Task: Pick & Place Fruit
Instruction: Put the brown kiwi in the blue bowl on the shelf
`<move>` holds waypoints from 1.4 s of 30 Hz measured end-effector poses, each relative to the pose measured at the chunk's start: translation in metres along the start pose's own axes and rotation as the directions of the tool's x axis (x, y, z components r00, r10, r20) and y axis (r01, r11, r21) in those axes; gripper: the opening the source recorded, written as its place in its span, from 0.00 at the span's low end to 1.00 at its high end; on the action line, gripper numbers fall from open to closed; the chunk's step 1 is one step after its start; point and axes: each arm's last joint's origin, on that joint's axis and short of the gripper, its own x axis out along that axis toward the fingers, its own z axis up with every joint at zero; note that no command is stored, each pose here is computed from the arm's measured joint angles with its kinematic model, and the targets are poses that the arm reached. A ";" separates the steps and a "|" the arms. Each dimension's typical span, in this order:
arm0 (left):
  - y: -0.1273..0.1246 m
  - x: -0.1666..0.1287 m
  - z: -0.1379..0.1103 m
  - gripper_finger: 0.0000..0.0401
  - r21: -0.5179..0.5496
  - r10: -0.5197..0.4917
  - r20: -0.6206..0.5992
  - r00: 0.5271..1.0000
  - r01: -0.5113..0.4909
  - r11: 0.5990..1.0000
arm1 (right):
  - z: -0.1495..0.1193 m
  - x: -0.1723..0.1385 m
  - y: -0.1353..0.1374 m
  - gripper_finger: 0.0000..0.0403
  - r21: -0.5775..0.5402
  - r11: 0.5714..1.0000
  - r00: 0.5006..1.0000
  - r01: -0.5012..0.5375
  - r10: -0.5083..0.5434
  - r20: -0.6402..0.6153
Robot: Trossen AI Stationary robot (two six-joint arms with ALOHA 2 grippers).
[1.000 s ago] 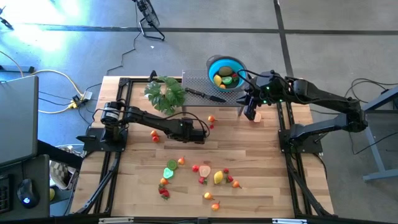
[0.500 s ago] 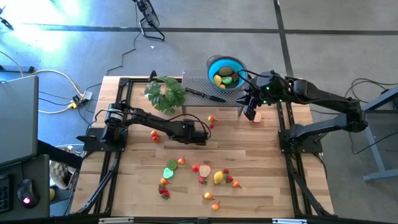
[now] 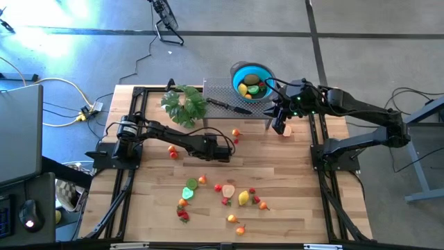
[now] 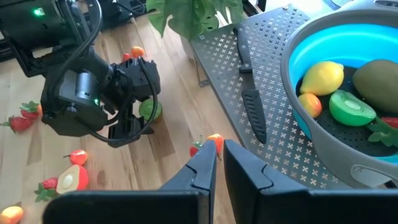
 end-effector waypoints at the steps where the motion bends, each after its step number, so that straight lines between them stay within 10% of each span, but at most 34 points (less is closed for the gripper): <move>1: 0.000 0.000 0.000 0.88 0.000 0.002 0.000 1.000 -0.002 1.000 | 0.000 0.000 0.000 0.06 0.000 1.000 1.000 0.000 0.000 0.000; 18: 0.001 0.001 0.000 0.87 -0.004 0.014 0.015 1.000 -0.014 1.000 | 0.000 0.000 0.000 0.06 0.000 1.000 1.000 0.000 0.000 0.000; 42: 0.002 0.001 0.000 0.59 -0.004 0.016 0.026 1.000 -0.016 1.000 | 0.000 0.000 0.000 0.06 0.000 1.000 1.000 0.000 0.000 0.000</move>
